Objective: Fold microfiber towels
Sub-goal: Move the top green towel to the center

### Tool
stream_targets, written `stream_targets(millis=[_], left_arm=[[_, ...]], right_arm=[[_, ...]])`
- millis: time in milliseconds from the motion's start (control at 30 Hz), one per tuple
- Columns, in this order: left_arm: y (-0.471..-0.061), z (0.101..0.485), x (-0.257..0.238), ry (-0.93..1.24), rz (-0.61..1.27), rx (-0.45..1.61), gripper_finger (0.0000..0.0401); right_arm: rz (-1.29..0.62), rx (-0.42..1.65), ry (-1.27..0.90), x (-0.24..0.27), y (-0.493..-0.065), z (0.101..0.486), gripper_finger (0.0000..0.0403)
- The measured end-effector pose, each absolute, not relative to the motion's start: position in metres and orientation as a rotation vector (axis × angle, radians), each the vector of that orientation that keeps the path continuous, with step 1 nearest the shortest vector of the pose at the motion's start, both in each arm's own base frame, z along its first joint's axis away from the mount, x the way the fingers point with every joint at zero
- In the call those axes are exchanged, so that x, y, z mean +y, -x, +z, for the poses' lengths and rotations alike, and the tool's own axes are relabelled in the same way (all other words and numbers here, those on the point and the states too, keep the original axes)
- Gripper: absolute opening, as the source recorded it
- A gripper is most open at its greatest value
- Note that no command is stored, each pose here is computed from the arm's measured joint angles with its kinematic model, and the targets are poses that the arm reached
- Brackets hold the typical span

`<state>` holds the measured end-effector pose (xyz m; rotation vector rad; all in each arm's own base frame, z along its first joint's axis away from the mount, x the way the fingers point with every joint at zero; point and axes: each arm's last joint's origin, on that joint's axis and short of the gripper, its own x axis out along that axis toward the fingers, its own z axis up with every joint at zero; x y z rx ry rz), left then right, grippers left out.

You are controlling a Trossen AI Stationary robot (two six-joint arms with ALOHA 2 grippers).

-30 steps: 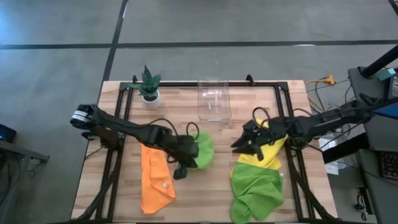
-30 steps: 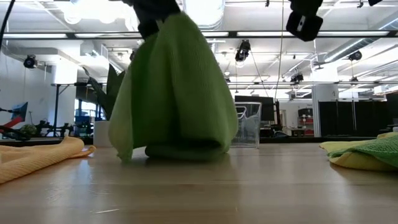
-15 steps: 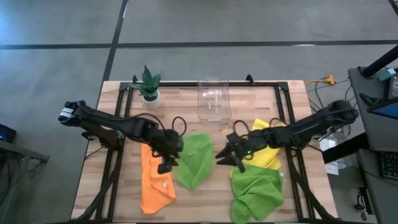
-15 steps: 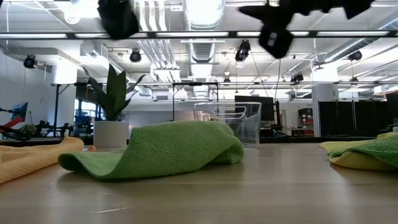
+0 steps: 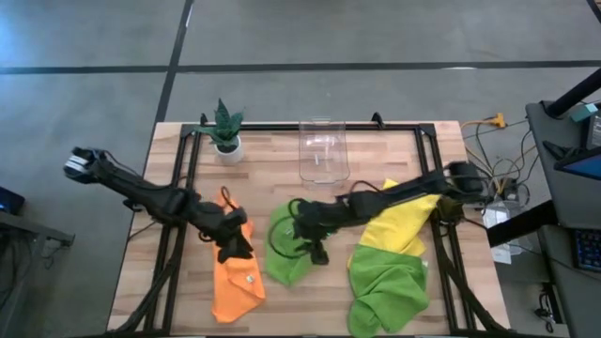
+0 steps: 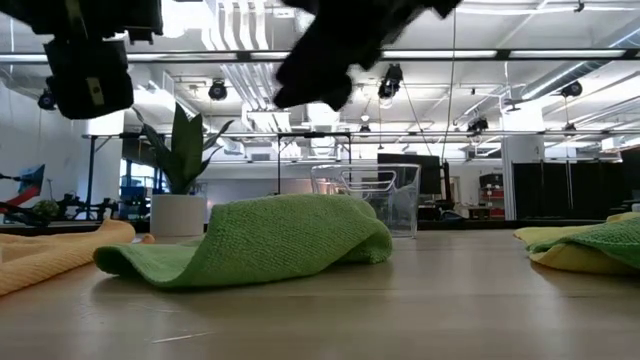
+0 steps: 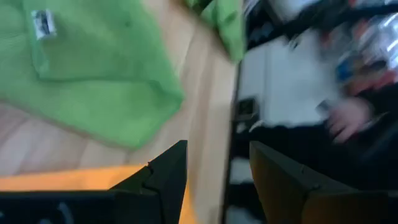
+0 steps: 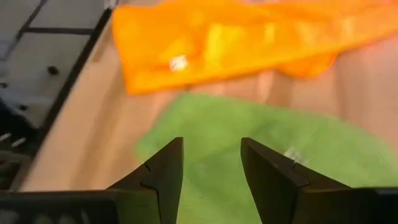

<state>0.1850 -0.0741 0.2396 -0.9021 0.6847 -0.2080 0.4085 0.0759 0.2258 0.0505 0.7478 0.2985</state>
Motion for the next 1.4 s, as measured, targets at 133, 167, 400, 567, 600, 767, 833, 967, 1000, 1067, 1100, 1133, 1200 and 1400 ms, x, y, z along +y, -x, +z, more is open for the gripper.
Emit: stream_targets(millis=[133,167,400,567,600,767,833,967,1000,1067,1100,1133,1200,1400], left_arm=[[-0.172,0.241,-0.074,0.926,-0.228,0.53,0.0157],[-0.169,0.24,-0.075,0.925,-0.231,0.516,0.0157],[-0.148,0.227,-0.077,0.903,-0.245,0.547,0.0157],[-0.14,0.213,-0.08,0.917,-0.213,0.604,0.0157],[-0.14,0.212,-0.08,0.918,-0.22,0.598,0.0157],[-0.138,0.203,-0.081,0.911,-0.209,0.608,0.0157],[-0.138,0.199,-0.08,0.903,-0.193,0.625,0.0157],[-0.14,0.198,-0.081,0.899,-0.191,0.625,0.0157],[-0.14,0.197,-0.082,0.896,-0.188,0.631,0.0157],[-0.141,0.196,-0.082,0.892,-0.182,0.64,0.0157],[-0.141,0.195,-0.082,0.891,-0.18,0.642,0.0157],[-0.141,0.194,-0.082,0.888,-0.177,0.647,0.0157],[-0.142,0.193,-0.083,0.884,-0.171,0.655,0.0157],[-0.144,0.19,-0.084,0.877,-0.16,0.67,0.0157]], right_arm=[[0.321,0.777,-0.042,0.061,-0.433,0.218,0.0142],[0.318,0.805,-0.039,0.059,-0.438,0.213,0.014],[0.333,0.934,0.038,0.049,-0.467,0.197,0.0129],[0.313,1.059,0.05,0.039,-0.474,0.178,0.0132],[0.298,1.084,0.051,0.037,-0.474,0.174,0.0132],[0.252,1.136,0.061,0.03,-0.473,0.16,0.0129],[0.229,1.135,0.078,0.028,-0.474,0.16,0.0127],[0.231,1.147,0.093,0.027,-0.474,0.156,0.0125],[0.233,1.153,0.094,0.027,-0.473,0.156,0.0125],[0.233,1.163,0.094,0.027,-0.472,0.155,0.0117],[0.234,1.169,0.095,0.027,-0.472,0.155,0.0108],[0.236,1.184,0.096,0.026,-0.47,0.155,0.0096],[0.241,1.207,0.101,0.025,-0.468,0.154,0.0064],[0.238,1.215,0.1,0.025,-0.465,0.162,0.0011]])
